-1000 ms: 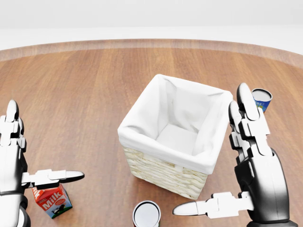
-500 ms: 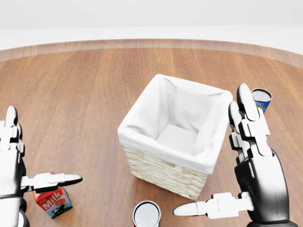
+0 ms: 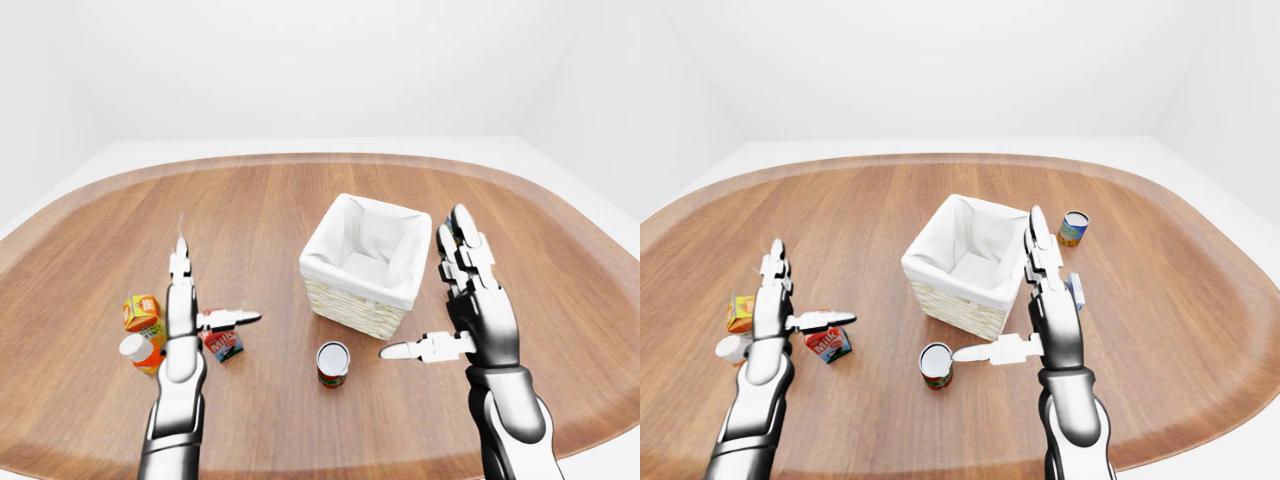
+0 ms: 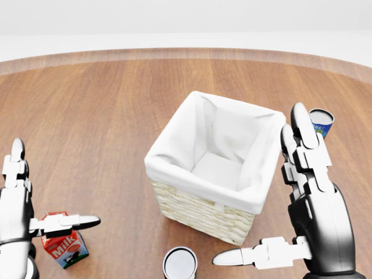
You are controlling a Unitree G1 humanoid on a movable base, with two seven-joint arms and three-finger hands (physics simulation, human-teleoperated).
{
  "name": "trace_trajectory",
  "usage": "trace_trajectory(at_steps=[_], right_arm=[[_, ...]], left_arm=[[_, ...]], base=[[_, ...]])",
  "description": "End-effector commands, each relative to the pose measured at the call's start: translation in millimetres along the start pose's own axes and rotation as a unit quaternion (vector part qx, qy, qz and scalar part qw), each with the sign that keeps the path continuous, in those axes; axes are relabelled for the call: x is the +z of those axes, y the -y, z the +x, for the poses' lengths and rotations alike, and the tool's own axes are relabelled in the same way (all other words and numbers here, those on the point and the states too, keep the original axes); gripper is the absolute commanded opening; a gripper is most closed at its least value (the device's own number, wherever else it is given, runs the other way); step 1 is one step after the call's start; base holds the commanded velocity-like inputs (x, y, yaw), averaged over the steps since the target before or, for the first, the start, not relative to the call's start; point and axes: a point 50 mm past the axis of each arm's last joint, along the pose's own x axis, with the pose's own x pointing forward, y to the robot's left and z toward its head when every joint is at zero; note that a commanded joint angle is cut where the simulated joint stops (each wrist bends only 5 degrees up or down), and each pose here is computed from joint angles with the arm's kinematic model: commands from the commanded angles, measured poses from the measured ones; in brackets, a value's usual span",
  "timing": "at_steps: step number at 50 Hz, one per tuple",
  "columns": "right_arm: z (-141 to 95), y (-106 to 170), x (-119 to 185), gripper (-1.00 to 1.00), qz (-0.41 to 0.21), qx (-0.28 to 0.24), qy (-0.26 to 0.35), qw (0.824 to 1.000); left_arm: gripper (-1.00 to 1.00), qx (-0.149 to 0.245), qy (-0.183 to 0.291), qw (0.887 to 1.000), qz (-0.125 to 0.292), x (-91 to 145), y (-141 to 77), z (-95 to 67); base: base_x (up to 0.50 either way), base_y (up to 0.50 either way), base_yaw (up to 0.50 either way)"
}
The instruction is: Pick the milk and place it in the basket.
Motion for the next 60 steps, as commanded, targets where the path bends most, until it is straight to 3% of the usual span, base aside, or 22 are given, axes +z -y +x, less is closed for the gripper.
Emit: trace_trajectory(at_steps=[1, 51, 60], right_arm=[[-0.2, -0.3, 0.4, 1.0, 0.0, 0.001, 0.001, 1.0], [-0.5, -1.8, 0.2, 1.0, 0.0, 0.003, 0.001, 1.0], [-0.3, -1.8, -0.2, 1.0, -0.001, 0.003, 0.001, 1.0]], left_arm=[[1.0, 0.008, -0.033, 0.999, 0.006, -14.7, -1.4, 7.1], [1.0, 0.018, -0.089, 0.996, 0.012, -39.9, -5.8, 6.2], [1.0, 0.016, -0.12, 0.993, 0.014, -53.1, -4.4, 5.8]], base=[[0.0, 0.0, 0.0], [0.0, 0.0, 0.0], [0.0, 0.0, 0.0]])
